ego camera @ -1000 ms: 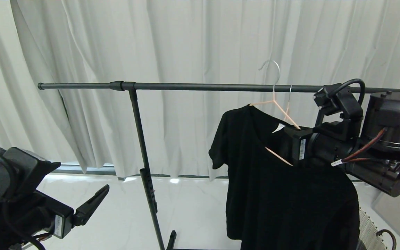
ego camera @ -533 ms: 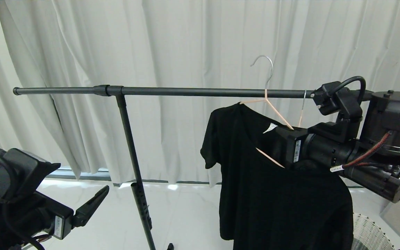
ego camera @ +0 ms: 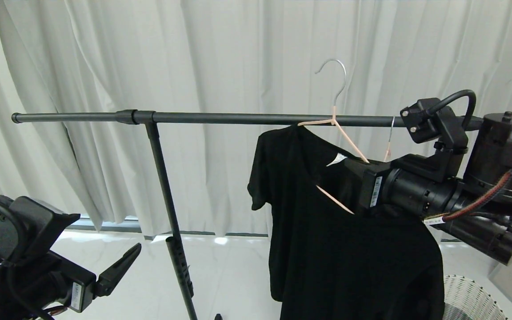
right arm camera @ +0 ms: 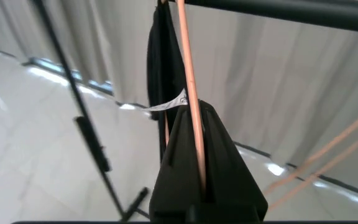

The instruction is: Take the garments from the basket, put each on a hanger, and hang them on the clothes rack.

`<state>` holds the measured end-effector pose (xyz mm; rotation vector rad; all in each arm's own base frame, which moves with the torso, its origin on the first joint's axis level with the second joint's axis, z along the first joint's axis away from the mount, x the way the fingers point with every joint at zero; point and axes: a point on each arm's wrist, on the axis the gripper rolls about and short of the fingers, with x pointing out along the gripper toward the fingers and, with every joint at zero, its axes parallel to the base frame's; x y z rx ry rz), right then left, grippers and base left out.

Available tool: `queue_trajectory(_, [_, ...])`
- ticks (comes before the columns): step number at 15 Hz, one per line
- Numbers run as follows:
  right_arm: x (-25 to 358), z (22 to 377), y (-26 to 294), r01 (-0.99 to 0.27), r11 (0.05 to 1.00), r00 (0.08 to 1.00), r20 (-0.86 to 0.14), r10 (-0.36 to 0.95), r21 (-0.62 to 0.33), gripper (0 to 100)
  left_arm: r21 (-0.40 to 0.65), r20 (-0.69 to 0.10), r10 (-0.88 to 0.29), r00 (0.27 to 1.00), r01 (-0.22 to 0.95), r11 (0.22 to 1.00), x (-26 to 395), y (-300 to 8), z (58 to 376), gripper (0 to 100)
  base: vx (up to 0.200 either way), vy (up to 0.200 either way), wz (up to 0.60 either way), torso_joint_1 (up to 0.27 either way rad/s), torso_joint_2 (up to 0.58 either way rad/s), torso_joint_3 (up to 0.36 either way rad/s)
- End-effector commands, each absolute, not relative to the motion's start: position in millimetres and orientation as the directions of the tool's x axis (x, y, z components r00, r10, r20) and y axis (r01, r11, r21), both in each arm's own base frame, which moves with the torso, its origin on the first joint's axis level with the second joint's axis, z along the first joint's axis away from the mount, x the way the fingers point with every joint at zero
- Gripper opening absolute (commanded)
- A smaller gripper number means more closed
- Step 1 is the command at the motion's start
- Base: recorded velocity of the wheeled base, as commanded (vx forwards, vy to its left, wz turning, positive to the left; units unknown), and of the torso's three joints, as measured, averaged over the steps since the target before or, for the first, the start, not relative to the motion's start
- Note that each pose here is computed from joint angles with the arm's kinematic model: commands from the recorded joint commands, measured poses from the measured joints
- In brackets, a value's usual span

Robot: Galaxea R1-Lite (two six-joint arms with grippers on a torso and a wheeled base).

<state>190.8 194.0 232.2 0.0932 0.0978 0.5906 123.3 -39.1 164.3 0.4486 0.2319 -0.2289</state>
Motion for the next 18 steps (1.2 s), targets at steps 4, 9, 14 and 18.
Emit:
queue_trajectory(4, [190.2, 232.5, 222.0, -0.603, 0.788, 0.788, -0.064, 0.612, 0.122, 0, 0.400, -0.272, -0.165, 0.948, 0.267, 0.877, 123.3, -39.0, 163.8, 100, 0.000, 0.000, 0.00, 0.000, 0.00, 0.000])
queue_trajectory(9, [233.1, 228.2, 231.7, -0.531, 0.840, 0.839, -0.067, 0.540, 0.116, 0, 0.401, -0.280, -0.164, 0.946, 0.270, 0.876, 121.9, -38.5, 161.3, 100, 0.000, 0.000, 0.00, 0.000, 0.00, 0.000])
queue_trajectory(14, [254.6, 214.5, 225.4, -0.378, 0.922, 0.912, -0.138, 0.386, 0.078, 0, 0.401, -0.278, -0.164, 0.946, 0.269, 0.876, 122.0, -38.5, 161.7, 100, 0.000, 0.000, 0.00, 0.000, 0.00, 0.000])
queue_trajectory(18, [263.8, 211.3, 215.2, -0.313, 0.949, 0.936, -0.156, 0.315, 0.039, 0, 0.401, -0.281, -0.167, 0.945, 0.273, 0.874, 122.0, -38.9, 161.1, 100, 0.000, 0.000, 0.00, 0.000, 0.00, 0.000])
